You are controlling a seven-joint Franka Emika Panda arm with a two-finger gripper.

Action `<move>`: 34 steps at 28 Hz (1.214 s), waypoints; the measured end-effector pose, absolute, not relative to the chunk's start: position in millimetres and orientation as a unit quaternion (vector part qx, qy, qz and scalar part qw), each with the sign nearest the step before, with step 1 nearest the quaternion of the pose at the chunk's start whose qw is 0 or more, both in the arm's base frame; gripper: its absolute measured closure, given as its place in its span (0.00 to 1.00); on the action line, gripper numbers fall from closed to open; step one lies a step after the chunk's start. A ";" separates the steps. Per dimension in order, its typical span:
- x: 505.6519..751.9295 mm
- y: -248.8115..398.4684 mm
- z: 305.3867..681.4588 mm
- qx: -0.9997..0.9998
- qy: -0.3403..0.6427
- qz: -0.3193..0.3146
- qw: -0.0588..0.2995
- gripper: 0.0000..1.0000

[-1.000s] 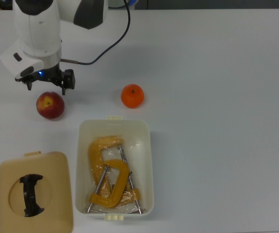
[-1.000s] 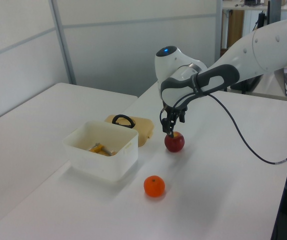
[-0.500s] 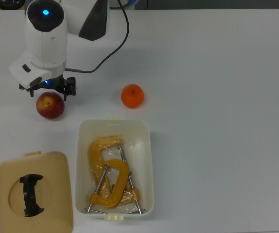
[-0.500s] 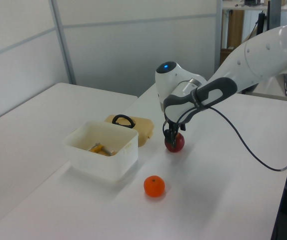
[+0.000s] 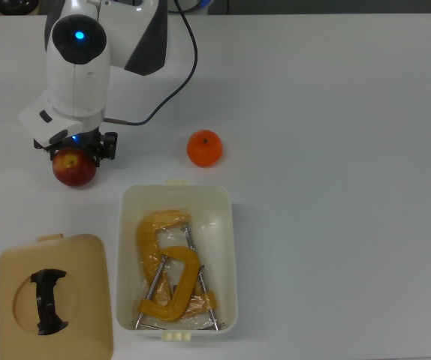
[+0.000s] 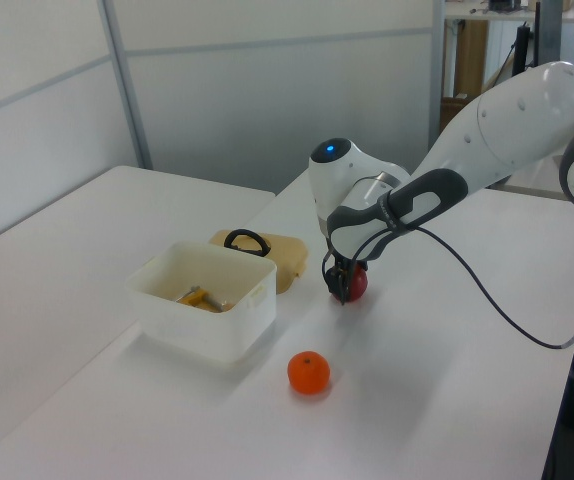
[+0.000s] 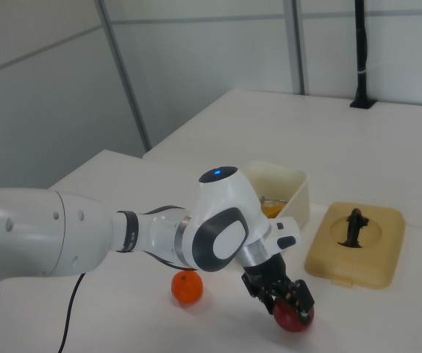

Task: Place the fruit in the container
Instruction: 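Lift the apple and carry it over the white container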

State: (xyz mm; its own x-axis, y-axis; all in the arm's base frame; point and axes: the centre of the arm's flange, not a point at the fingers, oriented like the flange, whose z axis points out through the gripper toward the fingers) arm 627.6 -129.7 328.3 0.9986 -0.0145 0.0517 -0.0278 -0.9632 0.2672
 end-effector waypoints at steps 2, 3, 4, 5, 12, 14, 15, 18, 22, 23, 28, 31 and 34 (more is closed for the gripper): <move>629.1 -129.8 330.7 0.990 -0.016 0.030 0.135 0.13; 630.6 -129.8 333.5 0.990 -0.020 0.036 0.136 0.13; 632.5 -130.2 337.6 0.990 -0.023 0.041 0.136 0.13; 635.5 -131.1 345.6 0.989 -0.028 0.050 0.137 0.13; 651.4 -139.1 406.8 0.985 -0.073 0.112 0.106 0.13; 653.5 -140.1 422.3 0.984 -0.083 0.123 0.098 0.13; 654.3 -140.0 431.6 0.984 -0.093 0.126 0.091 0.13; 657.1 -137.4 450.6 0.981 -0.118 0.131 0.077 0.13; 664.9 -125.2 476.0 0.974 -0.160 0.150 0.057 0.13; 666.7 -120.5 479.8 0.972 -0.168 0.155 0.054 0.13; 674.8 -78.5 485.9 0.968 -0.185 0.164 0.039 0.13; 678.2 -49.0 483.8 0.967 -0.191 0.165 0.032 0.13; 681.8 -23.3 485.6 0.966 -0.196 0.169 0.025 0.13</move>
